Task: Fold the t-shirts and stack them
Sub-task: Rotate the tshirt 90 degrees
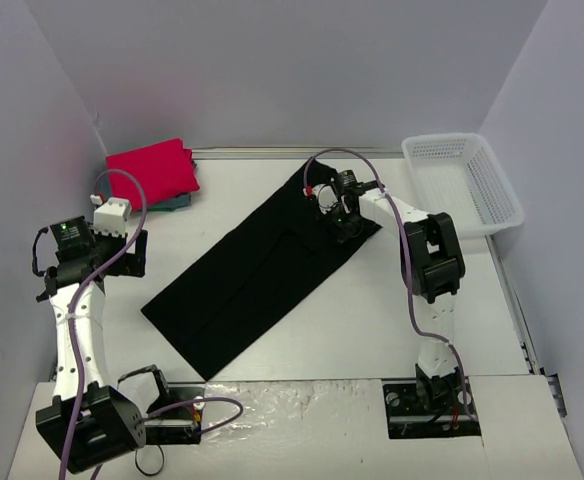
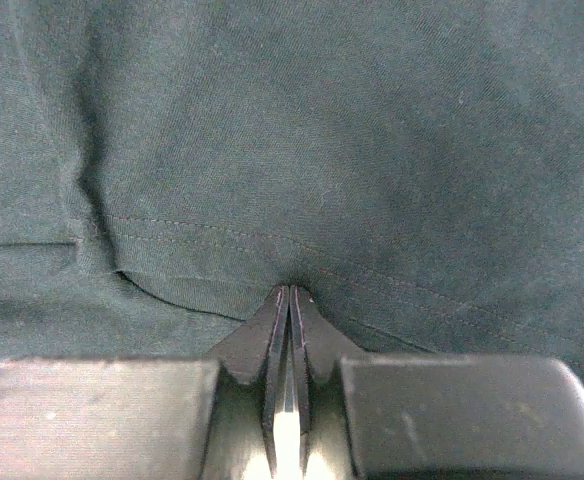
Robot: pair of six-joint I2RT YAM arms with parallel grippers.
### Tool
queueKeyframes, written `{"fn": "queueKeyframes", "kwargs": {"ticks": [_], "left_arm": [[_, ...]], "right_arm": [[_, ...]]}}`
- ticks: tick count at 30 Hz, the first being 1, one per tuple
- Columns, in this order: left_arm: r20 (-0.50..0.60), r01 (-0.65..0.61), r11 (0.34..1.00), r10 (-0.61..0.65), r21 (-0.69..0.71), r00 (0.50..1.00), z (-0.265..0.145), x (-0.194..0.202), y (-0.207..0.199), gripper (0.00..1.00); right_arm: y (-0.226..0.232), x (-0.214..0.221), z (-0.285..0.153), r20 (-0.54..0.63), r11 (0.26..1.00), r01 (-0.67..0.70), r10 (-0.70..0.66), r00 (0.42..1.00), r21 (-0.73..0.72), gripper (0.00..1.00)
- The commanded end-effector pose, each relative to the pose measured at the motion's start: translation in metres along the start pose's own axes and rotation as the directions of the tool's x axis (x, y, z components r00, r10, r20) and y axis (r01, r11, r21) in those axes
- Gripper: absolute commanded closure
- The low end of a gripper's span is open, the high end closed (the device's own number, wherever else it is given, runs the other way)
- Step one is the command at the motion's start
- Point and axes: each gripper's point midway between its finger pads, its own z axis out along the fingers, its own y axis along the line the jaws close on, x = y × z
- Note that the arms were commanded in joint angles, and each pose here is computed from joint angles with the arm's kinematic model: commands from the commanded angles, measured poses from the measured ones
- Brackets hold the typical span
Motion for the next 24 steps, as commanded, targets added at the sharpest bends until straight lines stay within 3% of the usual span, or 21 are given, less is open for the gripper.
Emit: {"fn": "queueKeyframes", "kwargs": {"ticks": [1, 11, 18, 24], "left_arm": [[0.033, -0.003, 1.000, 0.003, 0.000, 0.999, -0.003, -0.008, 0.001, 0.06], [0.022, 0.002, 1.000, -0.002, -0.003, 1.000, 0.001, -0.007, 0.003, 0.06], [0.003, 0.008, 1.000, -0.008, -0.017, 1.000, 0.007, -0.004, 0.008, 0.06], [-0.043, 0.024, 1.000, -0.023, 0.013, 0.999, 0.016, 0.002, 0.006, 0.06]], "right_arm": [[0.009, 0.024, 0.014, -0.094, 0.999, -0.016, 0.013, 0.996, -0.037, 1.00], [-0.029, 0.019, 0.048, -0.167, 0.998, 0.016, -0.005, 0.986, 0.061, 1.00], [-0.095, -0.032, 0.054, -0.076, 0.979, -0.006, 0.022, 0.997, 0.204, 1.00], [-0.144, -0.093, 0.053, 0.058, 0.945, 0.038, -0.060, 0.996, 0.326, 1.00]]}}
